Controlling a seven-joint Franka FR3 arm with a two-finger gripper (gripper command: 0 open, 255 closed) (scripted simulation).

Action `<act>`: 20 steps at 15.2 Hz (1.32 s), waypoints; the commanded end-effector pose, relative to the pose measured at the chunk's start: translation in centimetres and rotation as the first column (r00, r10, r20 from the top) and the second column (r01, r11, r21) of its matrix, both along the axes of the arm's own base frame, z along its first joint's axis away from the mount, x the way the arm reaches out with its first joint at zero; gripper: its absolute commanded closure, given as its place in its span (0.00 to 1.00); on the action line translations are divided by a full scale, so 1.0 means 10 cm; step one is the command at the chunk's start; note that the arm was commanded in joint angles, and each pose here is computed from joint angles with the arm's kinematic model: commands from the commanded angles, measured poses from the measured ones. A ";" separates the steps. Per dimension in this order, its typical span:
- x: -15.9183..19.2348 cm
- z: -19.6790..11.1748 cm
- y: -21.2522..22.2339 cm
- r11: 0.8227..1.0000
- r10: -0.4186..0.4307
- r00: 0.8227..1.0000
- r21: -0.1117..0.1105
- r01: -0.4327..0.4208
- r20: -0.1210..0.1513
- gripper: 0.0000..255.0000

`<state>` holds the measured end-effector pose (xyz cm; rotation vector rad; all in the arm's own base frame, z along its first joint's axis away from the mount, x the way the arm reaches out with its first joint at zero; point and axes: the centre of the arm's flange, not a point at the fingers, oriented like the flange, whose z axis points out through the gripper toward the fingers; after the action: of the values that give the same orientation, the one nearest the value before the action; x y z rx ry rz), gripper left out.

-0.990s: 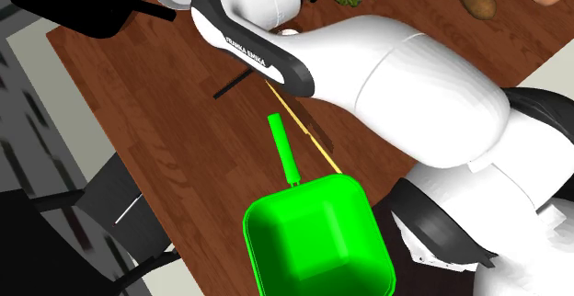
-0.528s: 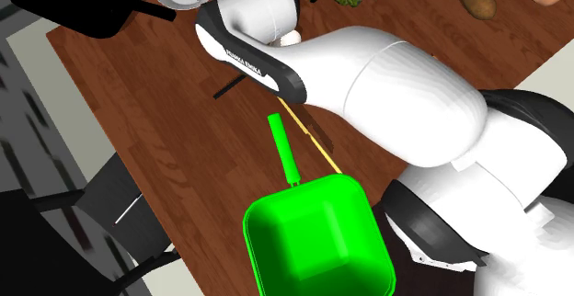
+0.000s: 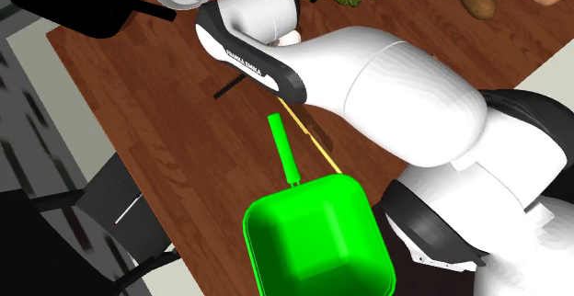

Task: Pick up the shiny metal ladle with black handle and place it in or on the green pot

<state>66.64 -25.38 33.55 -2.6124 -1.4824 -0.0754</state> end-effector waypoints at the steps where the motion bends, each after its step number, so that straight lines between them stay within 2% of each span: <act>1: 0.00 -0.01 0.00 1.000 0.000 1.000 0.001 0.000 -0.002 1.00; 8: 0.00 -0.01 0.00 1.000 0.000 1.000 0.001 0.000 -0.002 1.00; 20: 0.00 0.62 0.00 1.000 0.000 1.000 0.001 0.000 -0.002 1.00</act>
<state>66.65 -25.45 39.27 -2.6110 -1.4818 -0.0738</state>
